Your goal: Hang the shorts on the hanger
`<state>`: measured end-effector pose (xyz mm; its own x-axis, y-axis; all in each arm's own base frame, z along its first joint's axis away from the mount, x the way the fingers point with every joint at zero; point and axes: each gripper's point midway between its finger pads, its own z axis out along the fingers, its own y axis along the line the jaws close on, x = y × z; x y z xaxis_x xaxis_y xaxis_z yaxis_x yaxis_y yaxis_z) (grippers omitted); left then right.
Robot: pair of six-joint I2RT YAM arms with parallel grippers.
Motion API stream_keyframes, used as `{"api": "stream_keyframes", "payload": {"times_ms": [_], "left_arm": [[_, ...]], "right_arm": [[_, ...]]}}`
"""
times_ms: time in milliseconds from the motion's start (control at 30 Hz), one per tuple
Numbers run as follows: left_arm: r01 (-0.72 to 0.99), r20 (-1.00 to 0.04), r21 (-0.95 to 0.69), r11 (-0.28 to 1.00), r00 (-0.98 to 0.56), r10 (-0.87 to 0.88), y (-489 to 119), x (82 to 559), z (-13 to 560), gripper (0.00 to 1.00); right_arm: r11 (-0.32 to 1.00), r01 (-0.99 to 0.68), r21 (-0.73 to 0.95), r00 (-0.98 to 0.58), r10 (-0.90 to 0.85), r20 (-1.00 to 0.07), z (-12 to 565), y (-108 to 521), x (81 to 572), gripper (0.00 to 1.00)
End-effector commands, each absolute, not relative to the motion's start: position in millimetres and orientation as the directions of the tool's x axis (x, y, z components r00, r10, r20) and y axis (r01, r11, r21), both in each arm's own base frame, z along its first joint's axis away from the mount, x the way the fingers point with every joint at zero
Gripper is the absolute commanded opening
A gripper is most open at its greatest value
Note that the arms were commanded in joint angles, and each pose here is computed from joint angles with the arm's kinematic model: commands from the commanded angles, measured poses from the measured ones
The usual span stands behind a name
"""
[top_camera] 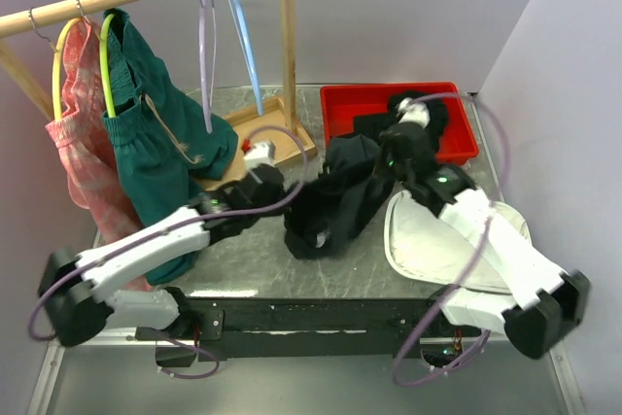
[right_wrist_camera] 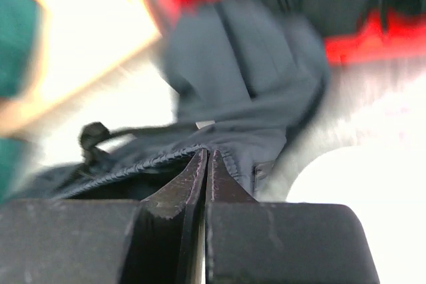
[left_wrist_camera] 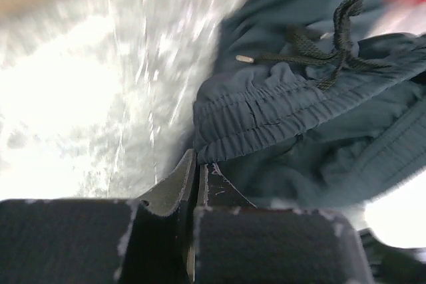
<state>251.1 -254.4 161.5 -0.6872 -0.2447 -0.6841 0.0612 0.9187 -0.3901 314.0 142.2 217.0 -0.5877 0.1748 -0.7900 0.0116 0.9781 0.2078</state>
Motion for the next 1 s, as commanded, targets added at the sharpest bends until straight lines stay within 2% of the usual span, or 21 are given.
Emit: {"api": "stream_keyframes", "payload": {"times_ms": [0,233,367,567,700,800,933,967], "left_arm": [[0.036,-0.771,-0.350,0.936,-0.578,-0.266,-211.2,253.3,231.1,0.01],[0.122,-0.845,-0.431,0.894,-0.402,-0.353,-178.5,241.0,357.9,0.01],[0.175,-0.883,-0.417,0.892,-0.311,-0.352,-161.5,234.2,416.1,0.01],[0.225,-0.899,-0.429,0.875,-0.207,-0.387,-145.2,225.2,486.7,0.01],[0.231,-0.897,-0.440,0.868,-0.151,-0.415,-132.4,219.8,522.3,0.01],[0.215,-0.901,-0.431,0.876,-0.150,-0.406,-129.3,220.6,522.2,0.01],[0.187,-0.900,-0.415,0.890,-0.228,-0.372,-143.6,228.5,485.5,0.01],[0.177,-0.898,-0.411,0.894,-0.249,-0.363,-146.5,230.1,475.5,0.01]], "right_arm": [[0.941,-0.039,0.337,-0.317,0.308,-0.897,347.5,133.7,314.4,0.00],[0.883,-0.210,0.420,-0.115,0.404,-0.907,469.2,140.0,287.7,0.00],[0.845,-0.320,0.429,-0.019,0.447,-0.894,532.9,145.7,268.9,0.00],[0.802,-0.425,0.420,0.042,0.481,-0.876,590.3,156.3,254.5,0.00],[0.792,-0.452,0.410,0.043,0.478,-0.877,608.1,162.7,253.7,0.00],[0.813,-0.423,0.400,0.039,0.458,-0.888,606.6,160.6,258.6,0.00],[0.829,-0.397,0.395,-0.048,0.411,-0.910,565.0,171.8,271.5,0.00],[0.838,-0.375,0.397,-0.118,0.381,-0.917,530.4,179.0,284.0,0.00]]}}
